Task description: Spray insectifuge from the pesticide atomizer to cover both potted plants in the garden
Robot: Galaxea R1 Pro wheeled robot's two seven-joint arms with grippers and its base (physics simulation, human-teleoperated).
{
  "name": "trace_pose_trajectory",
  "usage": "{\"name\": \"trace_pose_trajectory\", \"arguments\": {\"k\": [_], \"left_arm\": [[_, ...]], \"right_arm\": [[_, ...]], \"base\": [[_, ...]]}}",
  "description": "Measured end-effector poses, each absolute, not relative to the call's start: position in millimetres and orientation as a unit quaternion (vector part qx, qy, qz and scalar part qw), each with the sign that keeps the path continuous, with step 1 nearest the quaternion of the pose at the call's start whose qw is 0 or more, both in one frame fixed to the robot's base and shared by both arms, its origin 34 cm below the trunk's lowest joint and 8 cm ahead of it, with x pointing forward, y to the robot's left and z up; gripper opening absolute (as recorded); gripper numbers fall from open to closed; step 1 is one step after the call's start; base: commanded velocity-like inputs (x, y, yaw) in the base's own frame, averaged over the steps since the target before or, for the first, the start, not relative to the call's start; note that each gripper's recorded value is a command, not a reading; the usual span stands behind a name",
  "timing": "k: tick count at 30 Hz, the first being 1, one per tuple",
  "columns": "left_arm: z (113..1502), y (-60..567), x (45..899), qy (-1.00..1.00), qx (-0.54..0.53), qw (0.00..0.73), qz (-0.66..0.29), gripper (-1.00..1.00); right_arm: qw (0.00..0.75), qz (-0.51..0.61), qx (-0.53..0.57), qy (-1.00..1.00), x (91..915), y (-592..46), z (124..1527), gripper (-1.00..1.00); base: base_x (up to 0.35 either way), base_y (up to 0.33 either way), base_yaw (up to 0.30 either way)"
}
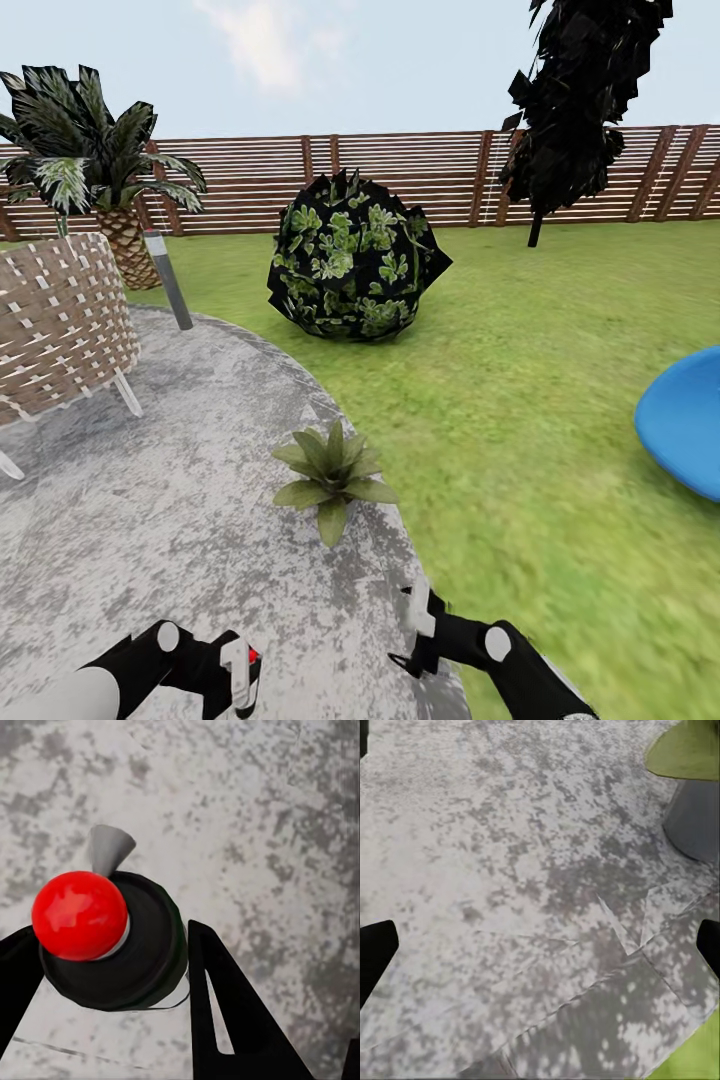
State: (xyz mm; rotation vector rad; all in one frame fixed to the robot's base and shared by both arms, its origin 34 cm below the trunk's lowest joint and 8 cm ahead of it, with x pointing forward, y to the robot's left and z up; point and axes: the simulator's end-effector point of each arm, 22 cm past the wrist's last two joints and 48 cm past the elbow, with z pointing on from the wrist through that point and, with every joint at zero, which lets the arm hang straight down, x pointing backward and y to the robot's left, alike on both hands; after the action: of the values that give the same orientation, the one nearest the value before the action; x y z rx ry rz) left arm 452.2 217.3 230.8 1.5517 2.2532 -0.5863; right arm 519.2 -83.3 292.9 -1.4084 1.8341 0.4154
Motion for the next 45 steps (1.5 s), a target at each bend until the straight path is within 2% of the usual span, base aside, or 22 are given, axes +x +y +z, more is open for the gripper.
{"name": "trace_pose_trajectory", "arguments": {"k": [1, 17, 21, 25, 30, 45], "left_arm": [[230.8, 216.3, 452.1, 0.793, 0.547, 0.171, -0.207, -1.0], [239.5, 174.1, 473.4, 0.783, 0.55, 0.203, -0.206, -1.0], [246.3, 163.5, 481.3, 0.775, 0.554, 0.219, -0.21, -1.0], [257.8, 117.8, 484.3, 0.757, 0.561, 0.24, -0.235, -1.0], [271.9, 92.8, 482.4, 0.736, 0.574, 0.244, -0.263, -1.0], [283.5, 60.5, 485.0, 0.727, 0.568, 0.263, -0.282, -1.0]], "right_arm": [[0.388, 0.171, -0.554, 0.716, 518.1, -72.6, 296.2, -1.0], [0.413, 0.225, -0.564, 0.679, 517.2, 5.0, 333.0, -1.0], [0.413, 0.227, -0.564, 0.678, 516.6, 7.7, 333.8, -1.0], [0.412, 0.228, -0.564, 0.678, 515.9, 7.9, 333.4, -1.0], [0.411, 0.229, -0.564, 0.679, 515.1, 7.9, 332.7, -1.0], [0.411, 0.229, -0.563, 0.679, 514.8, 7.9, 332.4, -1.0]], "base": [[0.0, 0.0, 0.0], [0.0, 0.0, 0.0], [0.0, 0.0, 0.0], [0.0, 0.0, 0.0], [0.0, 0.0, 0.0], [0.0, 0.0, 0.0]]}}
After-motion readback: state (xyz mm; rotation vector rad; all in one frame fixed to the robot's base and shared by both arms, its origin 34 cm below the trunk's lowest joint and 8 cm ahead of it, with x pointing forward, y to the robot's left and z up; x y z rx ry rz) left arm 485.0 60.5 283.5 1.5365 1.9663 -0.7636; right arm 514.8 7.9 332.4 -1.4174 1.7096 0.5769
